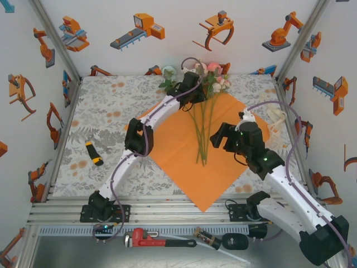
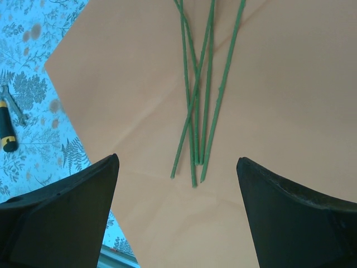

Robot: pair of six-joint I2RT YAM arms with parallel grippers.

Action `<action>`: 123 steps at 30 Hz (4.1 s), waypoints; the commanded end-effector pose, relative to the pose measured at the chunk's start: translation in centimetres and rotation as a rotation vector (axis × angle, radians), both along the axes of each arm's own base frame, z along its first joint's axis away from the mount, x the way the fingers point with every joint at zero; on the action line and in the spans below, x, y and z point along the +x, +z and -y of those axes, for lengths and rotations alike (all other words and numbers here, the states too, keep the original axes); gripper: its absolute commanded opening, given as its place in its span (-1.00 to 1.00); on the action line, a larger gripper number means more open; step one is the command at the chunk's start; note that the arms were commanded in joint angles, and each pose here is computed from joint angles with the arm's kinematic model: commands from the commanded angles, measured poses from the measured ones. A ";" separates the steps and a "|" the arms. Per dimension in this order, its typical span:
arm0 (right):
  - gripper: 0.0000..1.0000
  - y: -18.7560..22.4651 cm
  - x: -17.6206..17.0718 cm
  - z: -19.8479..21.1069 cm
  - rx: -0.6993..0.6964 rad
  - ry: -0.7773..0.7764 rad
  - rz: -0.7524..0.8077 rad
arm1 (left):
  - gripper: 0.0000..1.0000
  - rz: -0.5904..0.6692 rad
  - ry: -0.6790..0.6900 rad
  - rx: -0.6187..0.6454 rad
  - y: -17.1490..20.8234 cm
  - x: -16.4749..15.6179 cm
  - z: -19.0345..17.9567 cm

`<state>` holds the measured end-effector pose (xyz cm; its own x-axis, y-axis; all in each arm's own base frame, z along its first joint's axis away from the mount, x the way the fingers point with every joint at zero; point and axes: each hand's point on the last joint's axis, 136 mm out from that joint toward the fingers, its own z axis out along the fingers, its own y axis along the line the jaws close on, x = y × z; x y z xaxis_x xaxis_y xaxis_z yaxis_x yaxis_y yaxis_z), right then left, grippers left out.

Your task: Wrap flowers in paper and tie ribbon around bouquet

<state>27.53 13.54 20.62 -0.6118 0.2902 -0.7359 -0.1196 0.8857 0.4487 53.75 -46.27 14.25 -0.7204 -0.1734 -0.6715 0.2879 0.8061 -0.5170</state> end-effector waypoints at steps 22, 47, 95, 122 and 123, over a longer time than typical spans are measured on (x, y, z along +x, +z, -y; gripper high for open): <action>0.45 -16.0 -9.2 7.4 0.137 -0.324 -0.738 | 0.21 -0.328 0.387 -0.070 -1.8 -27.1 -26.5; -0.96 -13.9 -6.9 4.6 0.351 -0.264 -0.639 | 0.43 -0.578 0.124 0.181 -9.2 -32.9 -22.1; 0.47 0.0 -14.7 -3.6 -0.376 1.145 0.447 | -1.00 -0.792 0.205 -0.379 -7.6 -27.5 -16.4; -1.00 -6.3 -13.6 -11.9 -0.681 1.148 0.302 | -0.42 -0.698 0.211 -0.319 -6.6 -26.7 -17.6; -1.00 -5.6 -13.3 -12.0 -0.660 1.147 0.310 | -0.24 -0.648 0.193 -0.291 -5.9 -26.4 -17.8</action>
